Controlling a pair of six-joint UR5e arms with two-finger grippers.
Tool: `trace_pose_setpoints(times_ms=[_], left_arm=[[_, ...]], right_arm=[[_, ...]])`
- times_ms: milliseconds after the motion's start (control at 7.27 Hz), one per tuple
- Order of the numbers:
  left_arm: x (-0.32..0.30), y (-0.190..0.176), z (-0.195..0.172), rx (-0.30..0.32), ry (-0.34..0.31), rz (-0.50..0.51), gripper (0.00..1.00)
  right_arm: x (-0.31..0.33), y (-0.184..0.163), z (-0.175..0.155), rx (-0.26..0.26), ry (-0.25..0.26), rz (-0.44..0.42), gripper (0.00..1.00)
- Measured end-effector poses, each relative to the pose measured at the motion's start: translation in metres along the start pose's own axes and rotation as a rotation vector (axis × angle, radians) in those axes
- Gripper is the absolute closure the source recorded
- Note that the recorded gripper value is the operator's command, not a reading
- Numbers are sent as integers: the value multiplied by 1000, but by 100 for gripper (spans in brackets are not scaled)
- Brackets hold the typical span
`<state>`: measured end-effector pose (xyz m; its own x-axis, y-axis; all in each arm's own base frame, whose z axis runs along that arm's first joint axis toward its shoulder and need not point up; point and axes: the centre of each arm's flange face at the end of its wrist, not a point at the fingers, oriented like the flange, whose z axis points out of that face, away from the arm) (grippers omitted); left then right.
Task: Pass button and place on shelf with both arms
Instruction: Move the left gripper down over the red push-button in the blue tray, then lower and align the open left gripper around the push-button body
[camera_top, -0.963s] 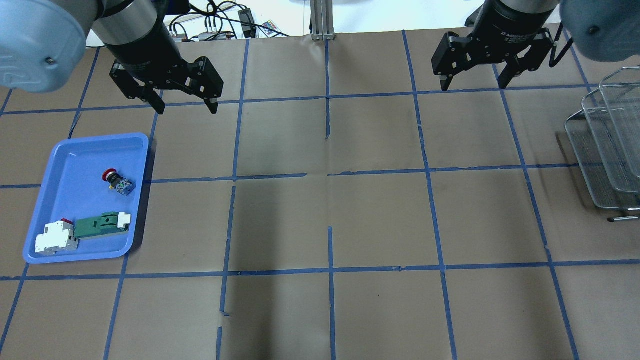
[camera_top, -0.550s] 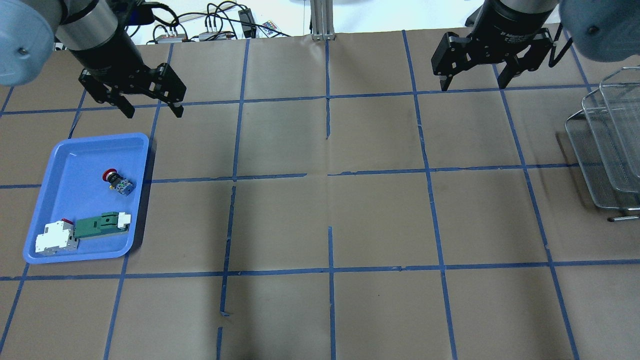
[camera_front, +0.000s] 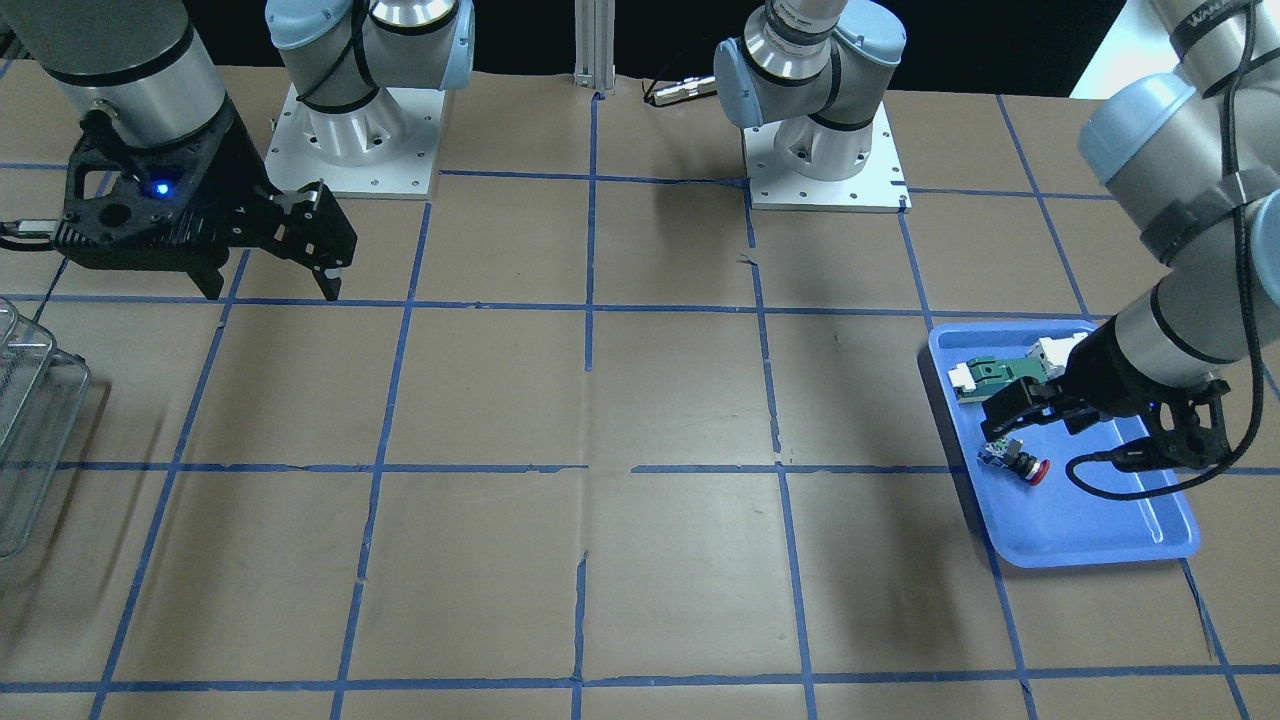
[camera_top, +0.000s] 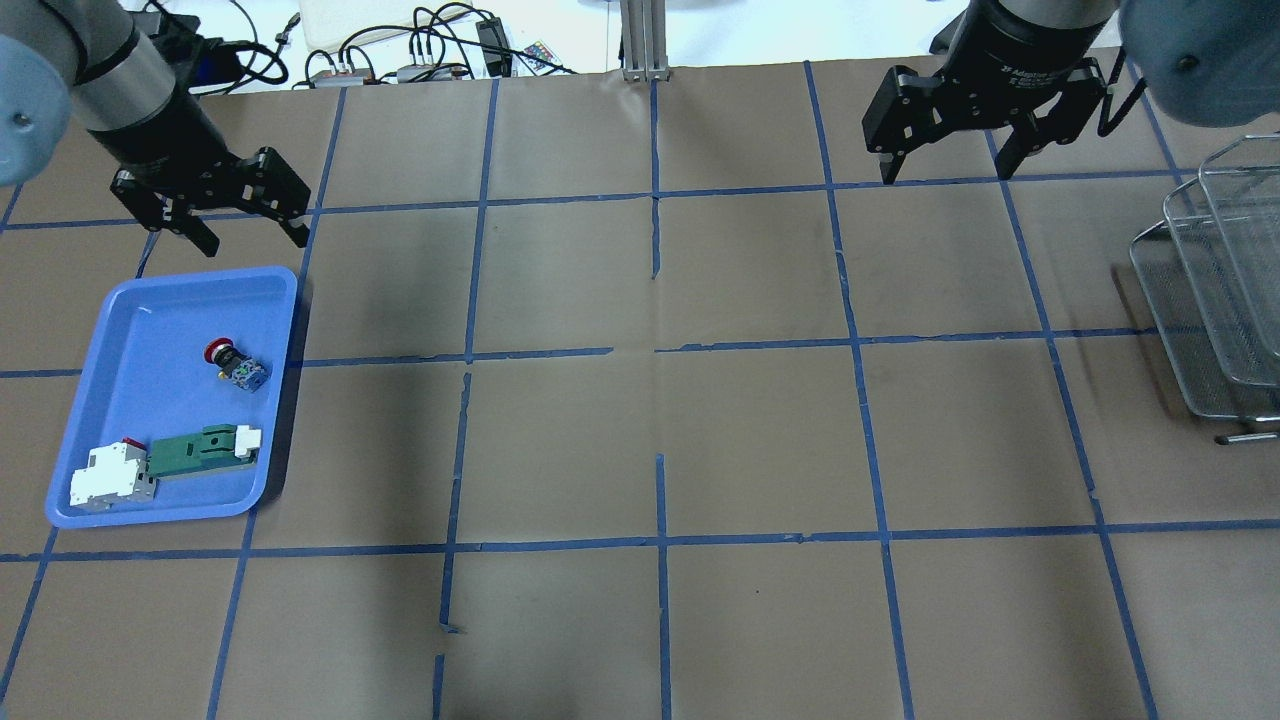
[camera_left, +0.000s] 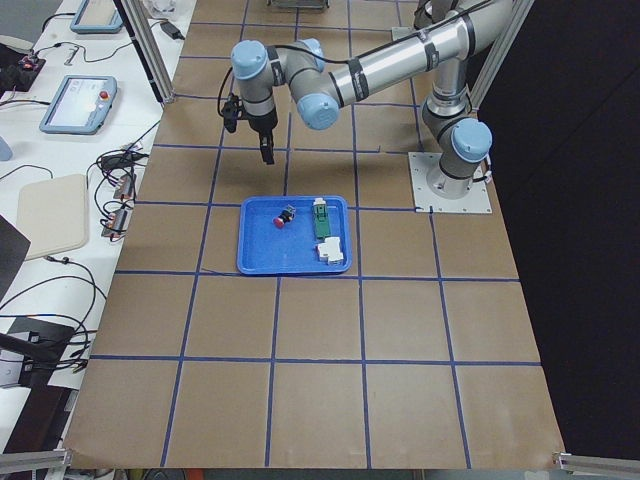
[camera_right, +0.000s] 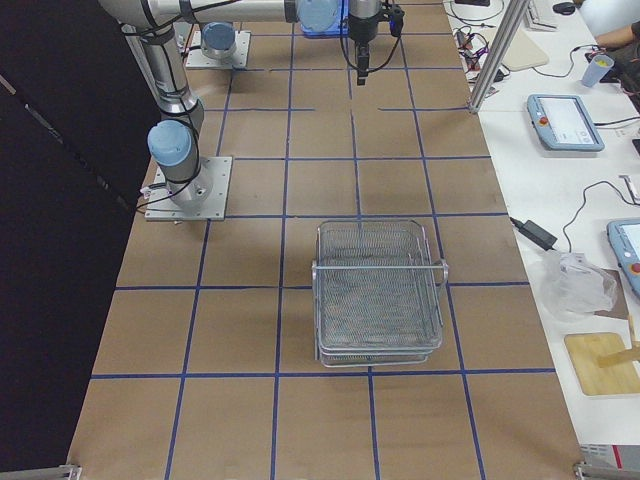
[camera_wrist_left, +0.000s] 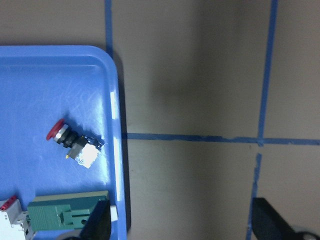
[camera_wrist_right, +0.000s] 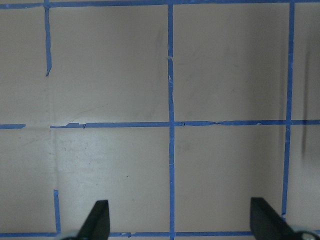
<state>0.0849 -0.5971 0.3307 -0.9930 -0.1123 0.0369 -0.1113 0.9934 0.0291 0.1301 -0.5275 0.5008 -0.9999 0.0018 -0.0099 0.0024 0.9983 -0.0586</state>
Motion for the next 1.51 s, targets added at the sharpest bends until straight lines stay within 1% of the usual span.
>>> trace_pose_setpoints(times_ms=[138, 275, 412, 550, 825, 1100, 1238, 1375, 1512], left_arm=[[-18, -5, 33, 24, -7, 45, 0], [-37, -6, 60, 38, -15, 152, 0], [-58, -3, 81, 36, -17, 293, 0], [-71, 0, 98, 23, -14, 426, 0], [-77, 11, 125, -19, -1, 664, 0], [-76, 24, 146, -67, 13, 776, 0], [-76, 29, 153, -96, 10, 802, 8], [-77, 32, 157, -113, 5, 812, 21], [-78, 33, 158, -120, 1, 815, 42]], right_arm=[[0, 0, 0, -1, 0, 0, 0], [0, 0, 1, -2, 0, -1, 0], [0, 0, 1, -2, 0, -1, 0], [-1, 0, 1, -3, 0, -1, 0], [-1, 0, 2, -3, -1, -1, 0], [-1, 0, 2, -3, -1, -1, 0], [-1, 0, 2, -3, -1, -1, 0], [-1, 0, 2, -4, -1, -1, 0], [-1, 0, 2, -5, -1, -1, 0]])
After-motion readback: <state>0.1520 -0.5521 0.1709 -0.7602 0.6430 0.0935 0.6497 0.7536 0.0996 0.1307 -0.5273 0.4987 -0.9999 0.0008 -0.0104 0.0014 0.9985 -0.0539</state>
